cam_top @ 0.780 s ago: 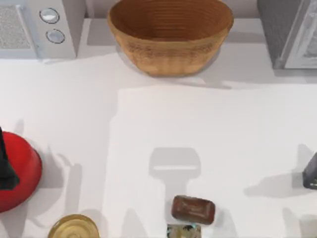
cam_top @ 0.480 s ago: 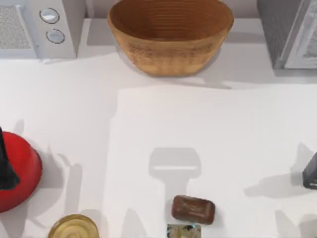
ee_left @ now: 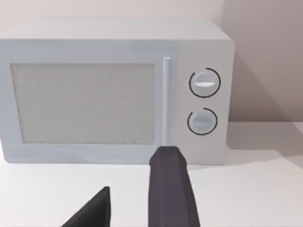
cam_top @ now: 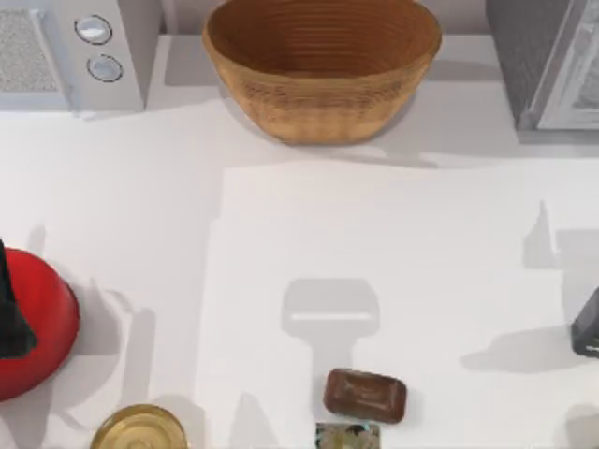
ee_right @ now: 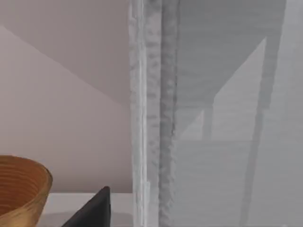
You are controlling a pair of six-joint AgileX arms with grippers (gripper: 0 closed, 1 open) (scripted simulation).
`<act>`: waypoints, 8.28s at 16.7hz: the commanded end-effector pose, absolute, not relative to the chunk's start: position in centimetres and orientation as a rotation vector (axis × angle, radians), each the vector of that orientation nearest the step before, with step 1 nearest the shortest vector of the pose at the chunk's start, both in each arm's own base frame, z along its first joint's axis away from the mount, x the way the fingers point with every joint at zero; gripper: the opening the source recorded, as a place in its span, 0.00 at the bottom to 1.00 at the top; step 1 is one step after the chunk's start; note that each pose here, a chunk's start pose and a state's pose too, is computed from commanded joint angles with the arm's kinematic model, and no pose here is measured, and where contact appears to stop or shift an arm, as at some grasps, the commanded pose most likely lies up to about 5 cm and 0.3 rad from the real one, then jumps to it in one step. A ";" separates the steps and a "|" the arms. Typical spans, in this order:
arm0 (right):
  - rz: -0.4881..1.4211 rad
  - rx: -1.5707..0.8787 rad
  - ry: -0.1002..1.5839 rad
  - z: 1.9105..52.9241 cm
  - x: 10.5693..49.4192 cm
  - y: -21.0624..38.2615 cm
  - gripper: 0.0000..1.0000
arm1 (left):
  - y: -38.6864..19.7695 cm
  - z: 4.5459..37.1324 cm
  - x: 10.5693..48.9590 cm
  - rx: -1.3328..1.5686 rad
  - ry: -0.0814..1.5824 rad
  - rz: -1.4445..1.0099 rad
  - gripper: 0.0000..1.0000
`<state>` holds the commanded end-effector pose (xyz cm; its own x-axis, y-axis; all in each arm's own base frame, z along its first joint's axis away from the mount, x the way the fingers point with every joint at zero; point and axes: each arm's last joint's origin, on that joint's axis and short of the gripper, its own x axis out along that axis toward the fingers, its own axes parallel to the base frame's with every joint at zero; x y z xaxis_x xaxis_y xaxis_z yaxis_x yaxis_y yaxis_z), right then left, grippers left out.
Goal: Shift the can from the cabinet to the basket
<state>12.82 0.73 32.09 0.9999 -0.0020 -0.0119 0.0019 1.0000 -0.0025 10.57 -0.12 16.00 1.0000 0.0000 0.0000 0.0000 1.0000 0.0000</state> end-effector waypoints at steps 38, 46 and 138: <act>-0.009 0.001 -0.010 50.9 35.4 3.4 1.00 | -0.1 16.0 10.6 0.000 0.000 0.000 1.00; -0.009 0.001 -0.009 50.8 39.6 3.3 1.00 | -0.1 16.0 10.6 0.000 0.000 0.000 1.00; -0.003 0.008 -0.051 31.7 18.6 3.9 0.00 | -0.1 16.0 10.6 0.000 0.000 0.000 1.00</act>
<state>18.59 3.90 31.67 0.9987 -0.0036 0.0512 0.0032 1.0000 0.0083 10.57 -0.12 16.00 1.0000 0.0000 0.0000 0.0000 1.0000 0.0000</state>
